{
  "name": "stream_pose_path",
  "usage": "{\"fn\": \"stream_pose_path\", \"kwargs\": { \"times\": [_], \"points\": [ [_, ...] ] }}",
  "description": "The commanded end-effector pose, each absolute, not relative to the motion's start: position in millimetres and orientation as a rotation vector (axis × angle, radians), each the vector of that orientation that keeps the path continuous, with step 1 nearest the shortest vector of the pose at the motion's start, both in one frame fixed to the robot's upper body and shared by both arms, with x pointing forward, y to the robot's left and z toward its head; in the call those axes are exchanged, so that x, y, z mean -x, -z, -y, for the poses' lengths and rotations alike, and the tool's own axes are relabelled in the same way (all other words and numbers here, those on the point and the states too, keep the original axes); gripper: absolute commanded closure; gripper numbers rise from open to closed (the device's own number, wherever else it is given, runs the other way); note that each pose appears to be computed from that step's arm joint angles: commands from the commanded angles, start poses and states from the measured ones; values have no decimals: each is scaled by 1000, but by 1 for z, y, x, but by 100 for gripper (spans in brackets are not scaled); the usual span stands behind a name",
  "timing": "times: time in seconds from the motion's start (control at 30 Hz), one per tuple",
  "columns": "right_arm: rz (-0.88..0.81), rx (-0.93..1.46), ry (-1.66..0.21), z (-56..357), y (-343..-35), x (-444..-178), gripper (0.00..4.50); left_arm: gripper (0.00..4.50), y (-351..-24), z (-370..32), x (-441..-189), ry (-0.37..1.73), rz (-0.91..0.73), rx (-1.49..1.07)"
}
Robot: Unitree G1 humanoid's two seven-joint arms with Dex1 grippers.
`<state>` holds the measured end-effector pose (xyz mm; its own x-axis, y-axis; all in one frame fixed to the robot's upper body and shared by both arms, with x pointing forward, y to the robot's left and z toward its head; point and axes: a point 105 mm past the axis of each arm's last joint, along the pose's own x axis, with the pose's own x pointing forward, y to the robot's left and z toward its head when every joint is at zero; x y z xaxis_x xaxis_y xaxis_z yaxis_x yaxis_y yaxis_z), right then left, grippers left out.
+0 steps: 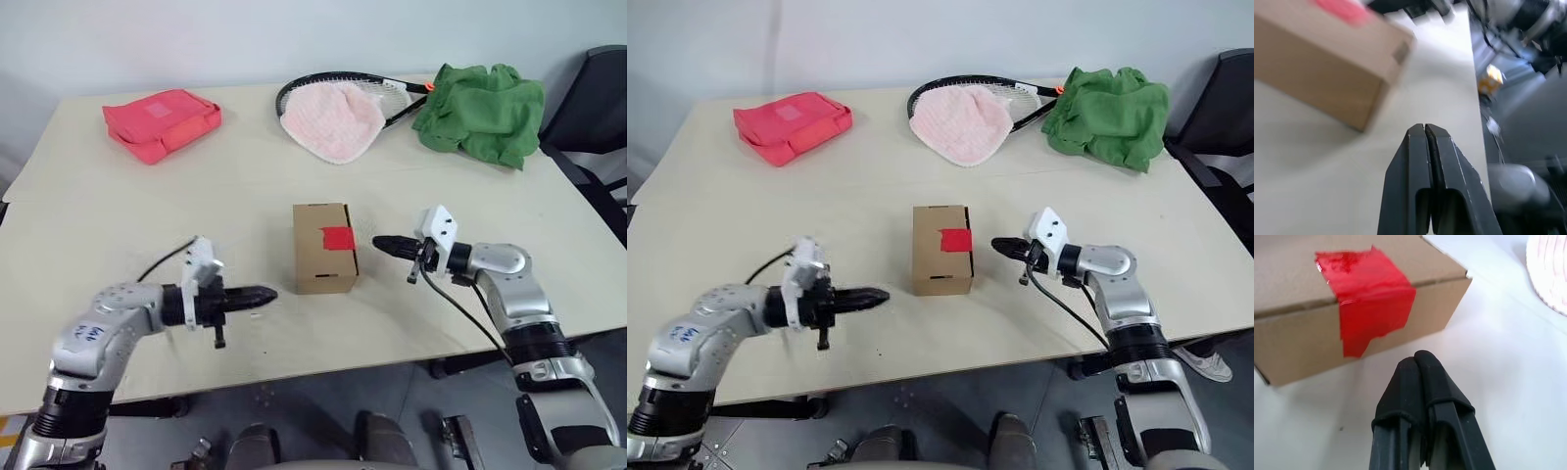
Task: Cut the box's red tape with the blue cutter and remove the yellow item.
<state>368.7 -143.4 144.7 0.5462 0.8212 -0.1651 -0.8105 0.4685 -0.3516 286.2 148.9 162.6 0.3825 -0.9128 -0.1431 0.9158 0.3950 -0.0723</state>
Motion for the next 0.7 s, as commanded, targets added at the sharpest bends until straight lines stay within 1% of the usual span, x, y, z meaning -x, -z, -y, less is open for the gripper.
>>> {"fn": "stream_pose_path", "kwargs": {
  "times": [0.03, 0.1, 0.17, 0.3, 0.4, 0.53, 0.7],
  "points": [
    [57, 396, -935, 132, -154, -377, 450, 446, -166, -150, -320, 1021, -94, -117],
    [43, 387, -900, 122, -152, -385, 450, 446, -155, -140, -338, 974, -111, -167],
    [28, 388, -868, 118, -150, -392, 450, 446, -151, -133, -347, 958, -116, -174],
    [42, 412, -882, 101, -151, -404, 450, 446, -132, -117, -353, 998, -173, -238],
    [63, 424, -955, 88, -156, -406, 450, 446, -131, -108, -342, 1086, -192, -194],
    [79, 429, -1049, 78, -158, -404, 450, 446, -136, -100, -324, 1201, -175, -145],
    [60, 435, -1191, 70, -154, -396, 450, 446, -139, -94, -302, 1284, -164, -91]
  ]
}}
